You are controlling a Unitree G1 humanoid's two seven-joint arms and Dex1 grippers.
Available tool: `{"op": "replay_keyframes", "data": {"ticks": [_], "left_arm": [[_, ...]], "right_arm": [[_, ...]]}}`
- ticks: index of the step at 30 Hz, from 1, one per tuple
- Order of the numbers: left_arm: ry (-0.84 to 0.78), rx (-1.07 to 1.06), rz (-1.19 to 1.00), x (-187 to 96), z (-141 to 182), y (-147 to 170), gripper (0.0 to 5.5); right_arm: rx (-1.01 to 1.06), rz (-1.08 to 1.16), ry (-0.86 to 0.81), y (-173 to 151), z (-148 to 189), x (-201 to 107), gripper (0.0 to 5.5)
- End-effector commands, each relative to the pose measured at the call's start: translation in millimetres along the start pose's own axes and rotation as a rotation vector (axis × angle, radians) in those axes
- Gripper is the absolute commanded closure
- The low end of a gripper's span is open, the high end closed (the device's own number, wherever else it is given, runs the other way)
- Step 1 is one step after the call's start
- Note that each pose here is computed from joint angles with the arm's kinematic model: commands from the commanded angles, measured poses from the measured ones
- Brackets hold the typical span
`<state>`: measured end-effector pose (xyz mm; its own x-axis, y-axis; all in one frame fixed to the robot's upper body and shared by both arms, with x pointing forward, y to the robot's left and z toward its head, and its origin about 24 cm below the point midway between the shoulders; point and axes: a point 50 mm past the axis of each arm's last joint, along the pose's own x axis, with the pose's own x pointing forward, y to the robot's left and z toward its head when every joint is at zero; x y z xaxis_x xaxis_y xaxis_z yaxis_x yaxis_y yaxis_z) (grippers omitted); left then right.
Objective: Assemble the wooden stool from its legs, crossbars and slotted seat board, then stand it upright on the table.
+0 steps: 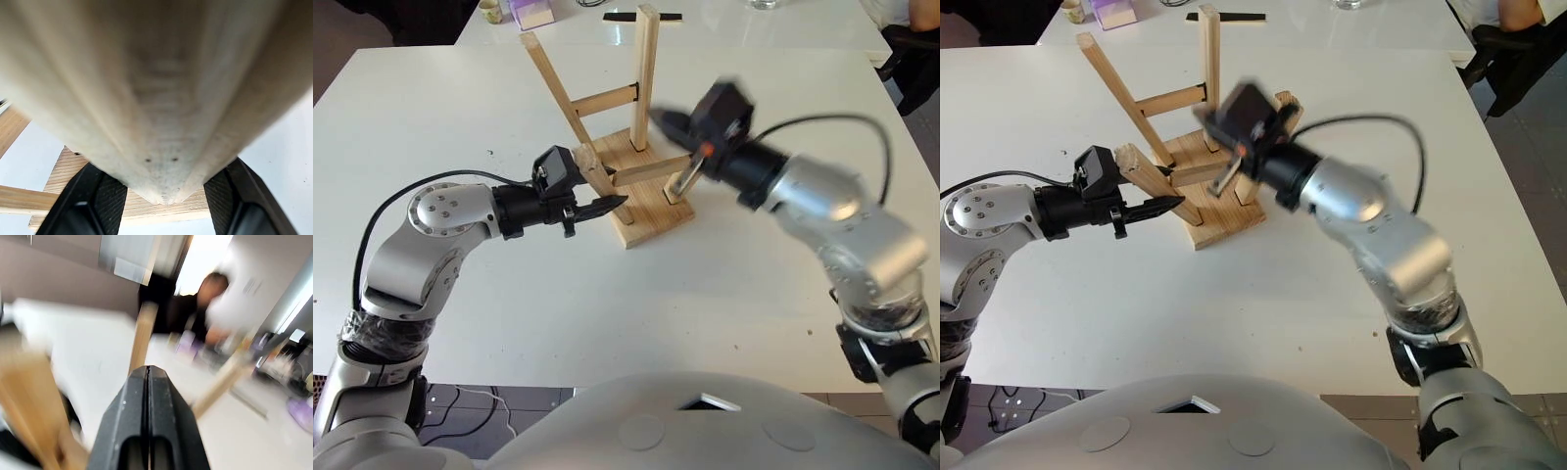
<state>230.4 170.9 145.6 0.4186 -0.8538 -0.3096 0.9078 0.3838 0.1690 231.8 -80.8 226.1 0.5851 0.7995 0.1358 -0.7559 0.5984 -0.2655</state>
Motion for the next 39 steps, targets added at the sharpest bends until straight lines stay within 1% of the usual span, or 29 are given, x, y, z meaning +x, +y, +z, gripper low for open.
{"op": "replay_keyframes", "data": {"ticks": [1,3,4,6,8,10,14,17,18,20,24,28,30,31,33,36,39], "left_arm": [[0.214,-0.079,-0.132,-5,-37,-7,3.46],[0.225,-0.073,-0.129,-7,-39,1,3.46],[0.224,-0.075,-0.119,-8,-39,5,3.46],[0.218,-0.078,-0.108,-7,-39,9,3.46],[0.208,-0.087,-0.111,-5,-39,9,3.46],[0.201,-0.095,-0.119,-4,-39,6,3.46],[0.195,-0.101,-0.130,-2,-37,4,3.46],[0.196,-0.103,-0.129,-2,-37,4,3.46],[0.196,-0.104,-0.127,-2,-37,4,3.46],[0.195,-0.104,-0.126,-2,-36,3,3.46],[0.191,-0.097,-0.127,0,-34,3,3.46],[0.194,-0.091,-0.122,-1,-35,4,3.46],[0.153,-0.106,-0.135,0,-32,5,3.46],[0.131,-0.108,-0.144,-1,-30,6,3.46],[0.113,-0.118,-0.152,-3,-32,10,3.46],[0.104,-0.144,-0.139,-6,-37,18,3.46],[0.085,-0.157,-0.147,-5,-37,22,3.46]], "right_arm": [[0.060,-0.058,-0.195,-36,37,-18,5.50],[0.035,-0.074,-0.163,-47,36,-25,5.50],[0.030,-0.049,-0.141,-42,31,-22,5.50],[0.076,0.017,-0.093,-22,14,-10,5.50],[0.080,0.072,-0.004,2,-11,1,5.50],[0.080,0.086,0.067,17,-31,6,5.50],[0.057,0.057,0.180,33,-59,7,5.50],[-0.018,0.028,0.339,36,-89,-1,5.50],[-0.031,0.025,0.368,37,-95,-4,5.50],[-0.037,0.026,0.378,39,-97,-4,5.50],[-0.034,0.034,0.290,35,-76,3,5.50],[-0.026,-0.009,0.119,22,-42,10,5.50],[0.010,-0.038,0.030,16,-25,14,5.50],[0.027,-0.044,0.012,15,-22,16,5.50],[0.009,-0.029,0.071,17,-33,17,5.50],[-0.014,0.025,0.220,26,-62,16,5.50],[-0.025,0.082,0.344,37,-88,8,5.50]]}}
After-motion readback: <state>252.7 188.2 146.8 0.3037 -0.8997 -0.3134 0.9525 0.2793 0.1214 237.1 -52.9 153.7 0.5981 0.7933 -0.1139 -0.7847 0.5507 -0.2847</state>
